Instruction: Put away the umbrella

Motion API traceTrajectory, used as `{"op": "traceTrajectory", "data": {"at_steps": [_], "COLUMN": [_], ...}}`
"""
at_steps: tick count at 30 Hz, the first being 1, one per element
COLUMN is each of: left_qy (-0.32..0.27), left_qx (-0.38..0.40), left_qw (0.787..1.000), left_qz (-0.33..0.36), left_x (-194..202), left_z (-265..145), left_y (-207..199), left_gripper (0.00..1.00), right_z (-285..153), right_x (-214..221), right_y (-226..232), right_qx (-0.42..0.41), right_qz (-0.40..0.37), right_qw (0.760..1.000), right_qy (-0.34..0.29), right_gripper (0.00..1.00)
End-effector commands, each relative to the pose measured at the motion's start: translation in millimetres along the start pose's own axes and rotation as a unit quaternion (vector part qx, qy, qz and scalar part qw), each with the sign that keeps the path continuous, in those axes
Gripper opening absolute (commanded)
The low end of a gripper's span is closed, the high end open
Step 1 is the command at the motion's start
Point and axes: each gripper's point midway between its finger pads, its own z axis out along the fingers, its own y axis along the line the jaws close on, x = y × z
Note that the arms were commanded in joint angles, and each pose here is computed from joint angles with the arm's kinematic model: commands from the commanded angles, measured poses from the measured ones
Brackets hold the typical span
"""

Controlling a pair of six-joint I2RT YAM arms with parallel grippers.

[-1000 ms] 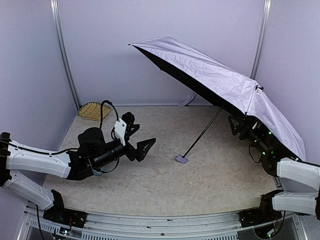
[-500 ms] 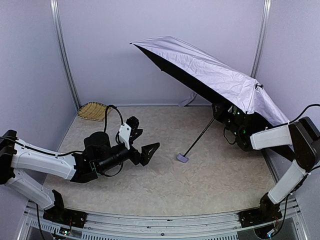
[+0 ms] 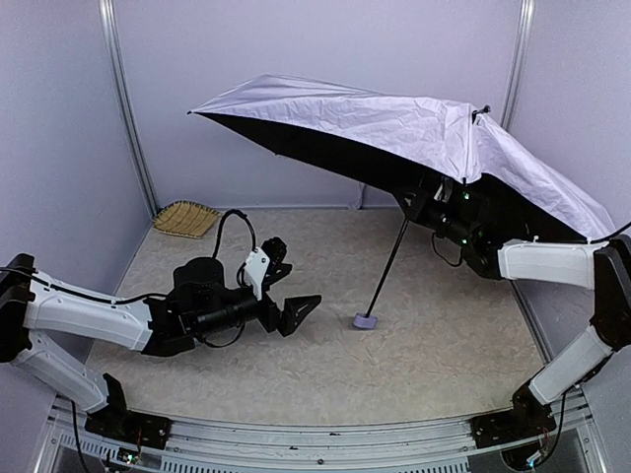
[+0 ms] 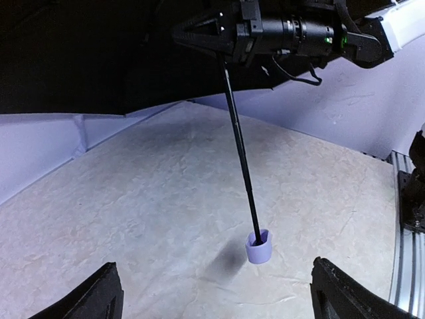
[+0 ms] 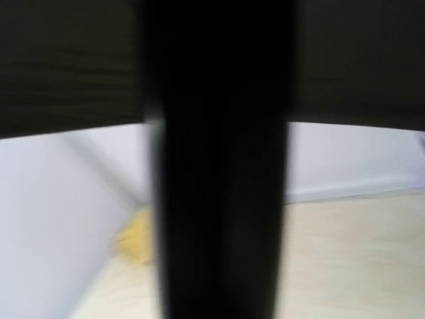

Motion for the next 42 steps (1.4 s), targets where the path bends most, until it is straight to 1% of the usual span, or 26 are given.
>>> {"op": "traceTrajectory", "data": {"at_steps": [1,4,7,11,15,18,21,26,30,32,33,34,36,40,41,42], "left_qy": [-0.024,-0.047,-0.070,-0.084,-0.084,-0.077,-0.080,-0.073,-0.065,-0.066,-0.065,-0.066,-0.066,-0.074,-0.077,-0.088], "left_qx": [0.087,0.124,0.168,0.255,0.264,0.264,0.266,0.264,0.254,0.250,0.247,0.244,0.240,0.230,0.220,0.212], "left_qw": [0.996,0.991,0.983,0.963,0.960,0.960,0.958,0.958,0.960,0.961,0.962,0.962,0.963,0.962,0.963,0.964], "left_qz": [-0.011,-0.022,-0.031,-0.034,-0.042,-0.054,-0.067,-0.082,-0.094,-0.098,-0.099,-0.101,-0.106,-0.124,-0.133,-0.137], "left_x": [-35.7,-55.5,-71.7,-84.4,-82.1,-77.5,-74.8,-65.5,-58.9,-58.3,-57.2,-56.7,-55.9,-58.8,-59.0,-62.7], "left_z": [1.6,-2.3,-4.8,-8.7,-0.8,4.8,7.8,15.5,21.2,22.3,22.7,23.0,23.3,21.4,20.5,18.1], "left_y": [-27.9,-39.6,-53.7,-81.9,-84.5,-85.4,-85.9,-85.2,-82.0,-80.5,-79.7,-78.4,-77.0,-73.3,-70.0,-67.0], "left_gripper": [0.95,0.95,0.97,0.99,0.98,0.94,0.83,0.64,0.40,0.30,0.23,0.13,0.00,0.00,0.00,0.00], "right_z": [-32.2,-44.7,-54.5,-59.9,-65.6,-64.6,-60.5,-58.2,-58.1,-59.2,-59.9,-60.8,-60.7,-58.8,-57.1,-55.1], "right_x": [-45.5,-47.9,-48.7,-41.8,-34.5,-32.2,-27.7,-20.9,-15.7,-15.1,-15.5,-15.3,-15.3,-18.5,-21.5,-23.4], "right_y": [111.3,145.6,183.1,227.4,260.4,268.2,272.1,283.1,289.2,290.0,290.4,290.8,290.1,287.4,285.6,281.7], "right_qx": [-0.195,-0.246,-0.305,-0.370,-0.425,-0.433,-0.439,-0.466,-0.477,-0.480,-0.480,-0.481,-0.478,-0.467,-0.458,-0.446], "right_qz": [-0.049,-0.051,-0.046,-0.055,-0.059,-0.057,-0.052,-0.042,-0.043,-0.043,-0.043,-0.043,-0.042,-0.040,-0.036,-0.032], "right_qw": [0.979,0.968,0.951,0.927,0.903,0.899,0.897,0.883,0.877,0.875,0.875,0.875,0.876,0.882,0.888,0.894], "right_qy": [-0.014,-0.011,-0.008,0.009,0.025,0.019,0.022,0.033,0.044,0.046,0.046,0.046,0.045,0.036,0.029,0.020], "right_gripper": [0.00,0.00,0.00,0.00,0.00,0.00,0.00,0.00,0.00,0.00,0.00,0.00,0.00,0.00,0.10,0.23]}}
